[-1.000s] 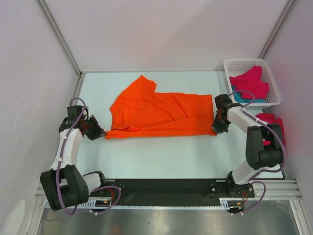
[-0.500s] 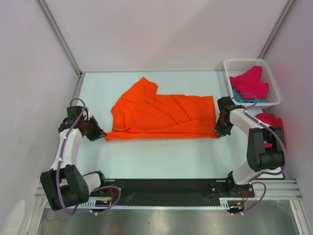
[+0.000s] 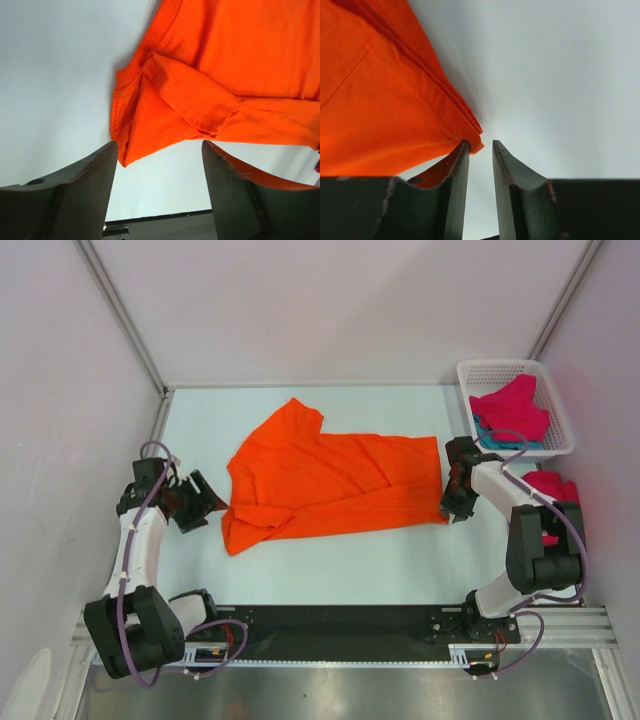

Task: Fold and stack the t-shirts
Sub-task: Fold the flattened tshirt in 1/3 of the way

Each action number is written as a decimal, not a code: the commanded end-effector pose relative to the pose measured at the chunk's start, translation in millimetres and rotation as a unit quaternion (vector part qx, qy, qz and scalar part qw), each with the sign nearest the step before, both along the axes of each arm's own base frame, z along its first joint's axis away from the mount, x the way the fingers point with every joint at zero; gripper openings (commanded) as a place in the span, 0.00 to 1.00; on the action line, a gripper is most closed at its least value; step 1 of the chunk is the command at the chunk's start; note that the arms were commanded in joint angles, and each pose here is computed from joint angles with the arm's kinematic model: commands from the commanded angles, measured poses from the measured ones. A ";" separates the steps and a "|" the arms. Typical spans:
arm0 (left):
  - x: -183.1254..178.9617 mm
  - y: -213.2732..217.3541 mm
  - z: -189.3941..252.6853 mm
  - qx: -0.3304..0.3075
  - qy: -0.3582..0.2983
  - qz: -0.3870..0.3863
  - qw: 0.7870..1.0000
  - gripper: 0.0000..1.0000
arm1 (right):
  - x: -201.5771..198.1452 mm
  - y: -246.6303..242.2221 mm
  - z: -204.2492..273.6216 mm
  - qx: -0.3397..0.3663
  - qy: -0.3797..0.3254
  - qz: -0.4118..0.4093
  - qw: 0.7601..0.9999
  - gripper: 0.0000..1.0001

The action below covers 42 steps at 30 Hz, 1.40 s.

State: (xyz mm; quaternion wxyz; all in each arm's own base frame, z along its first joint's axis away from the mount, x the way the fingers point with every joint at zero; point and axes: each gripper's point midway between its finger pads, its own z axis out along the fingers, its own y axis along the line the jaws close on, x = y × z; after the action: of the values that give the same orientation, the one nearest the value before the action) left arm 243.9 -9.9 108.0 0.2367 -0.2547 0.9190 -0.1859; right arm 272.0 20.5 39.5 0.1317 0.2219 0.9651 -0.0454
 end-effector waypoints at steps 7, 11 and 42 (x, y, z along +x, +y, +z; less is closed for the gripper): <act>14.5 -11.8 23.1 -0.038 -0.051 -0.002 0.998 0.75 | 14.4 3.0 35.4 -0.007 -0.045 0.008 0.999 0.32; 19.8 -29.5 13.3 -0.063 -0.047 -0.025 0.997 0.74 | 16.7 10.9 39.6 -0.005 -0.051 0.014 0.999 0.32; 23.3 -133.9 -29.0 0.015 0.008 -0.161 0.987 0.62 | 12.1 20.1 45.6 -0.006 -0.058 0.029 0.998 0.32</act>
State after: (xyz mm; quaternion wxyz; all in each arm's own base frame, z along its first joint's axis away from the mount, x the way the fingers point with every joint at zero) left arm 255.5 -153.6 68.4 0.1604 -0.1123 0.9471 -0.2541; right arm 277.0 40.2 73.0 0.1669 0.1916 0.9664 -0.0382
